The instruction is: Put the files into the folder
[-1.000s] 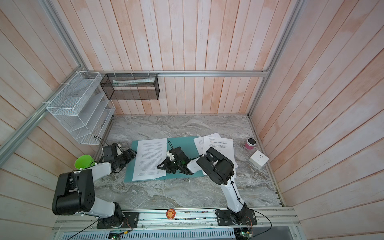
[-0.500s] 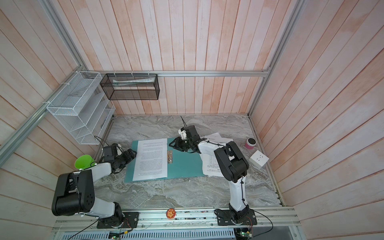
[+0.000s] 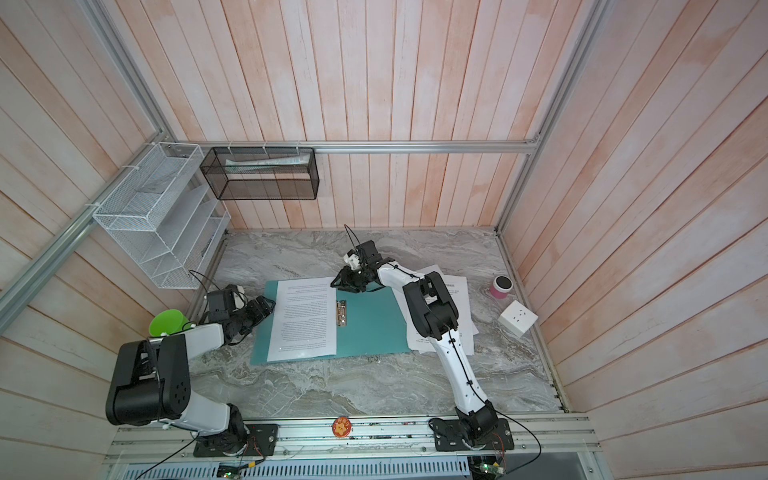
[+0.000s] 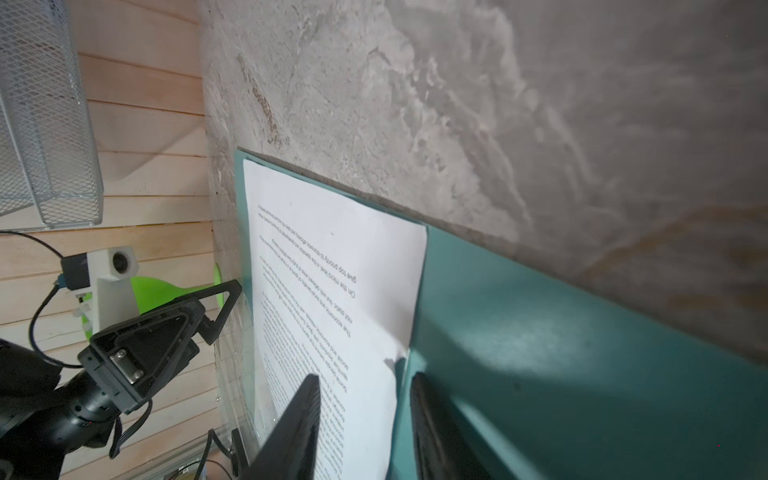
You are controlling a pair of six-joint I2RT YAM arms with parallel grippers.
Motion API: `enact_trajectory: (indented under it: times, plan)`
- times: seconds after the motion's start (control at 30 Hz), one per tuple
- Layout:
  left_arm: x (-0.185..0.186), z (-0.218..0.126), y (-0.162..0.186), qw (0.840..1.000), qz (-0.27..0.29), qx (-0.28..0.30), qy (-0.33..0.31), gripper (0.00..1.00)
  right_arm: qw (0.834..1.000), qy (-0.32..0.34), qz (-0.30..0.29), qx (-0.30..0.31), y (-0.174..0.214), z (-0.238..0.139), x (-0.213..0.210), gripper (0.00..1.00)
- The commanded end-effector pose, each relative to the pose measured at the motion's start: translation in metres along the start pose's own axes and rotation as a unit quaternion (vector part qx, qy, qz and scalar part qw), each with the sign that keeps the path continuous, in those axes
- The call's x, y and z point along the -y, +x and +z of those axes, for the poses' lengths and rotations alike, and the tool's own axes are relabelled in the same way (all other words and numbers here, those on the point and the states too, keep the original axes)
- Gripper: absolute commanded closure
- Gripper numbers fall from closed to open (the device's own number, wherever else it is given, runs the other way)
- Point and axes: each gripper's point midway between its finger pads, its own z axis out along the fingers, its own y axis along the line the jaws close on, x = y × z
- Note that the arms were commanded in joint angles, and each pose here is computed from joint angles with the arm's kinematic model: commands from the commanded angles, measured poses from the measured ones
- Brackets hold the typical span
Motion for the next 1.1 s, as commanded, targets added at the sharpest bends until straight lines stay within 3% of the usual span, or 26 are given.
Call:
enact_trajectory:
  times: [0.0, 0.27, 0.67, 0.87, 1.07]
  plan:
    - [-0.006, 0.008, 0.021, 0.999, -0.012, -0.041, -0.003, 0.15, 0.997, 0.021, 0.043, -0.067, 0.039, 0.027, 0.029, 0.6]
    - [-0.006, 0.012, 0.02, 0.999, -0.016, -0.043, 0.0, 0.15, 0.99, -0.1, 0.048, -0.091, 0.042, 0.032, -0.007, 0.61]
    - [-0.006, 0.014, 0.02, 0.999, -0.016, -0.044, 0.0, 0.15, 0.988, -0.098, 0.044, -0.107, 0.034, 0.047, 0.0, 0.72]
    - [-0.006, 0.015, 0.021, 0.999, -0.017, -0.047, 0.001, 0.16, 0.986, -0.128, 0.04, -0.1, 0.03, 0.049, -0.014, 0.98]
    - [-0.005, 0.016, 0.022, 0.999, -0.016, -0.051, 0.003, 0.16, 0.972, -0.222, 0.055, -0.062, 0.013, 0.024, -0.055, 1.0]
